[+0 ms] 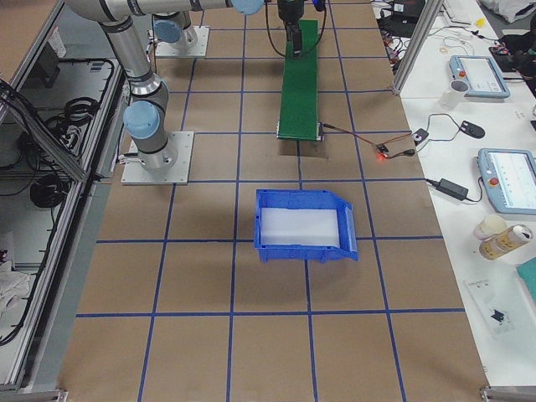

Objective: Move capacitor from left to right
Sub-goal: 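Move the left gripper outward toward the dark capacitor beside the belt, then lower the left gripper and close it on the dark capacitor, then carry the capacitor with the left gripper onto the green belt, then open the left gripper, release the capacitor on the belt, lift away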

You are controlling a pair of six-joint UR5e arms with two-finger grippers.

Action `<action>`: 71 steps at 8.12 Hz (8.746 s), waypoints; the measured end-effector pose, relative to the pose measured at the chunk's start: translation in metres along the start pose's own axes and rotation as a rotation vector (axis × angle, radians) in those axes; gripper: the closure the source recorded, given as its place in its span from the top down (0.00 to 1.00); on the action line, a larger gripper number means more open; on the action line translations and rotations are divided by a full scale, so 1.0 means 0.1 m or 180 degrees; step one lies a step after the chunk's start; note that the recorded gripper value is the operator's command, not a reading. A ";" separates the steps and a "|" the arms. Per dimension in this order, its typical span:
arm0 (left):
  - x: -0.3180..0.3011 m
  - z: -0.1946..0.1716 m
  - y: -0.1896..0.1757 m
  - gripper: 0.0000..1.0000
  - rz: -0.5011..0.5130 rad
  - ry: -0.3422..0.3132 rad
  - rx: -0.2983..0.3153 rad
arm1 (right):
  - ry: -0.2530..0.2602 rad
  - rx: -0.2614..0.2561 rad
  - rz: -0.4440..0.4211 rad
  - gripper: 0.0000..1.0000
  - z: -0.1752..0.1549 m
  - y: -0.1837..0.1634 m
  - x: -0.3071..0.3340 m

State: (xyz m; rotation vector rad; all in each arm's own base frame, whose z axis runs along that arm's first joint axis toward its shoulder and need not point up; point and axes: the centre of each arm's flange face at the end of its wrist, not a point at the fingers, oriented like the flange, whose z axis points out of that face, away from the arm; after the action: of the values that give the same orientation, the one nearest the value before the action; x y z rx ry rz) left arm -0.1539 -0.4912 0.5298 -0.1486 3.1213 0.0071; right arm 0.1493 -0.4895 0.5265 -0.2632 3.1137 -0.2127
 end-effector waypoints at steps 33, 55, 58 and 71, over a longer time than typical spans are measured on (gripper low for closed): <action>-5.19 3.59 -0.25 0.02 0.0192 -0.0064 -0.0506 | -0.0007 -0.0001 -0.0029 1.00 0.00 0.00 0.00; -1.36 2.53 -1.59 0.00 0.0252 -0.0067 -0.0331 | 0.0005 -0.0007 -0.0025 1.00 0.00 0.00 0.01; -1.22 2.69 -1.63 0.28 0.0530 -0.0045 -0.0364 | 0.0001 -0.0007 -0.0026 1.00 0.00 0.00 0.01; -0.45 0.55 -0.19 1.00 0.0133 0.0186 -0.0118 | 0.0018 -0.0023 -0.0042 1.00 0.03 0.00 0.00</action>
State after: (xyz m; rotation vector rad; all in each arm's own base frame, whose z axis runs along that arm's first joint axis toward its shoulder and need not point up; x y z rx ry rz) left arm -0.1059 -0.5055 0.4758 -0.0857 3.1833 0.0624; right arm 0.1494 -0.4898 0.5233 -0.2839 3.1198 -0.2027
